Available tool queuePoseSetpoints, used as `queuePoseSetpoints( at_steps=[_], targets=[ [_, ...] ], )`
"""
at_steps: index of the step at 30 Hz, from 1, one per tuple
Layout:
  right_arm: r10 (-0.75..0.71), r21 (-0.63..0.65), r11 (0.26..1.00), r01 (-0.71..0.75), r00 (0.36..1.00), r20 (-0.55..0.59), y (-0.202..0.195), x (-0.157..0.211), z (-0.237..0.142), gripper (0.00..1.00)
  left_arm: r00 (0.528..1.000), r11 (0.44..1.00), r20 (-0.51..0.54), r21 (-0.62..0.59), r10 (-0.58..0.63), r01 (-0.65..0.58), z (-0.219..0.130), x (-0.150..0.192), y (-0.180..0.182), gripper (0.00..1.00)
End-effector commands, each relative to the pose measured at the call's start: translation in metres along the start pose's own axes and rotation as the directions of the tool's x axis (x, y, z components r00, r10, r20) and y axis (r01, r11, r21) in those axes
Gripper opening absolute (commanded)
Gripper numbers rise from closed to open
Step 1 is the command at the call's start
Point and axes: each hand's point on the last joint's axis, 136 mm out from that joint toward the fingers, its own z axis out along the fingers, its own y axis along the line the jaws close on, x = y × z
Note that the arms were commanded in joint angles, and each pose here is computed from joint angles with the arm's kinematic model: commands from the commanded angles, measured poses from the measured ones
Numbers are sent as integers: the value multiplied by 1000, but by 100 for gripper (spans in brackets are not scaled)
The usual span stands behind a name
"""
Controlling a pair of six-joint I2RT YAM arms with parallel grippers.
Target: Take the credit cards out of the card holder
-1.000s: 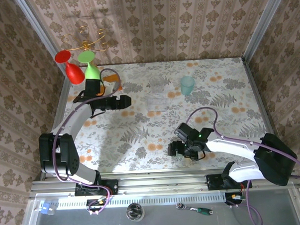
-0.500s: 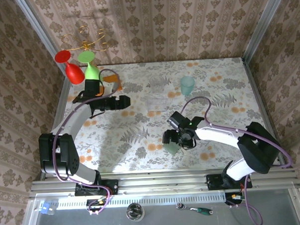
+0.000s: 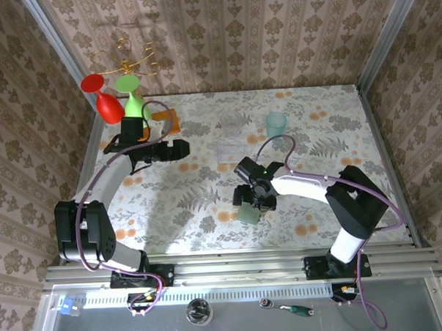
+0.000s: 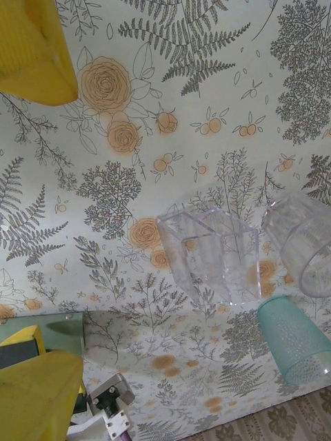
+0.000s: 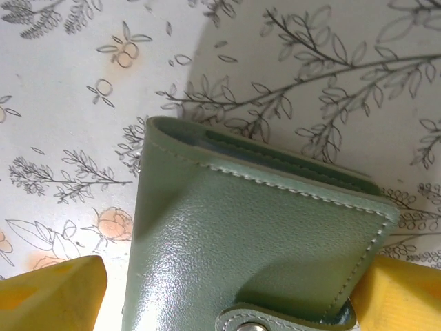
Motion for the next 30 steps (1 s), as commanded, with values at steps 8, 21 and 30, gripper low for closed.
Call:
queuePoseSetpoints(
  at_steps=[8,21,30],
  targets=[
    [-83,78,994,82,997,6,14,-19,7,87,1000,999,21,49,-13,12,-6,-3,-5,93],
    [-141,152,978,141,990,-10,20,-25,15,79,998,995,34,83,-60,57,-9,-7,-4,94],
    [-149,167,975,145,989,12,26,-40,13,75,998,997,37,64,-54,52,-13,-6,-2,94]
  ],
)
